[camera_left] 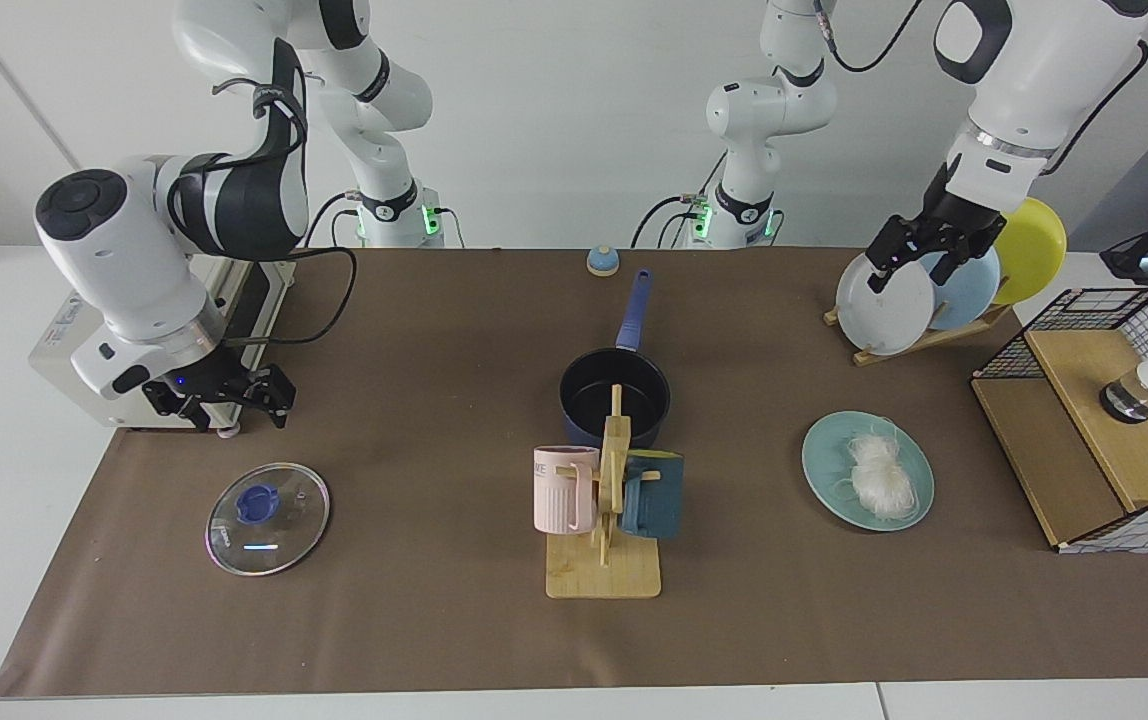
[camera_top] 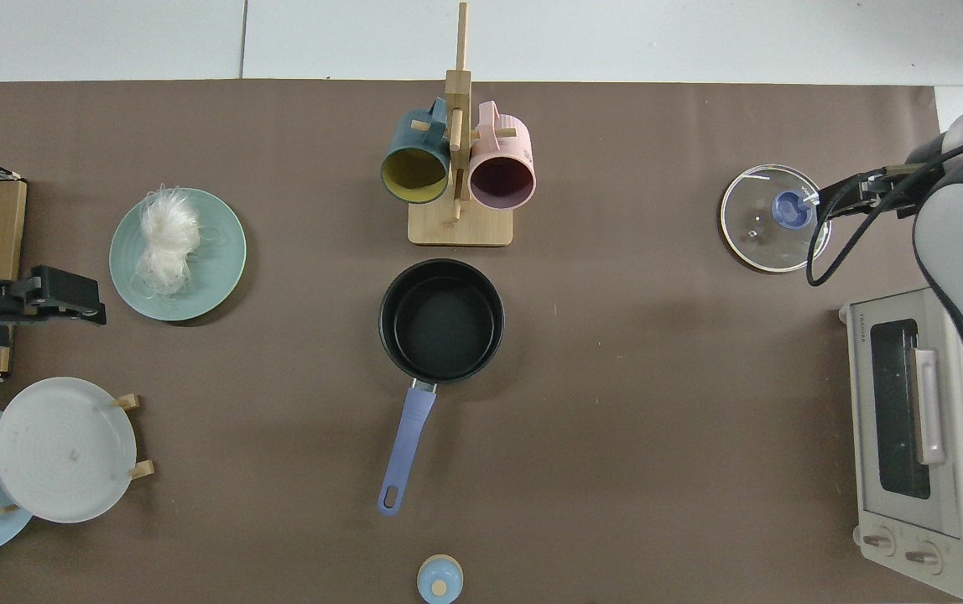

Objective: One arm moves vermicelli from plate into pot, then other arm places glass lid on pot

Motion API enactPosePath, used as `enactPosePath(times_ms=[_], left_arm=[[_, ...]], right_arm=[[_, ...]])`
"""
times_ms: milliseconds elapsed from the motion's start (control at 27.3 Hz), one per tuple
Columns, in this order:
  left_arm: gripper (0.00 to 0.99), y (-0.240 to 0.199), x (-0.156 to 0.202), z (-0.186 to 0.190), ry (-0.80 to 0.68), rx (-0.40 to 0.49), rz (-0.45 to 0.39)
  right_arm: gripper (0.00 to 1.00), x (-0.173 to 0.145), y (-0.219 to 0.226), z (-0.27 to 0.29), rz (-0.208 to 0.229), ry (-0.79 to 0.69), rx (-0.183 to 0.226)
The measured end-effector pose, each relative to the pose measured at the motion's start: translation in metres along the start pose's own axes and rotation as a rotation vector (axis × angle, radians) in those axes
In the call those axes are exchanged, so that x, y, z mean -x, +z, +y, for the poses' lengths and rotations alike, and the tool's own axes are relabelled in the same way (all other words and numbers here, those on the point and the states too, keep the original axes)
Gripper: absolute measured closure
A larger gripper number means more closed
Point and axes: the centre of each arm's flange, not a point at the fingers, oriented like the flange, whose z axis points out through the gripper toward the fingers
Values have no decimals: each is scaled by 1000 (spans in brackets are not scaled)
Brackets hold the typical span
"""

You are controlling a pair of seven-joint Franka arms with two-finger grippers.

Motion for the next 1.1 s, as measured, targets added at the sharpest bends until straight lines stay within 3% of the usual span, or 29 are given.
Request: enactPosePath(times_ms=[257, 550, 733, 917, 1100], left_arm=[[0, 20, -16, -27, -37, -2, 29], [0, 12, -18, -22, -81, 5, 65], [0, 16, -23, -23, -77, -5, 90], [0, 63, -49, -23, -64, -18, 129], [4, 129, -75, -29, -30, -19, 112]], right_arm=[[0, -9, 24, 3, 7, -26, 3], [0, -20, 65, 15, 10, -41, 8], [0, -27, 86, 18, 35, -48, 13], [0, -28, 101, 23, 49, -61, 17], [0, -28, 120, 23, 46, -63, 17]])
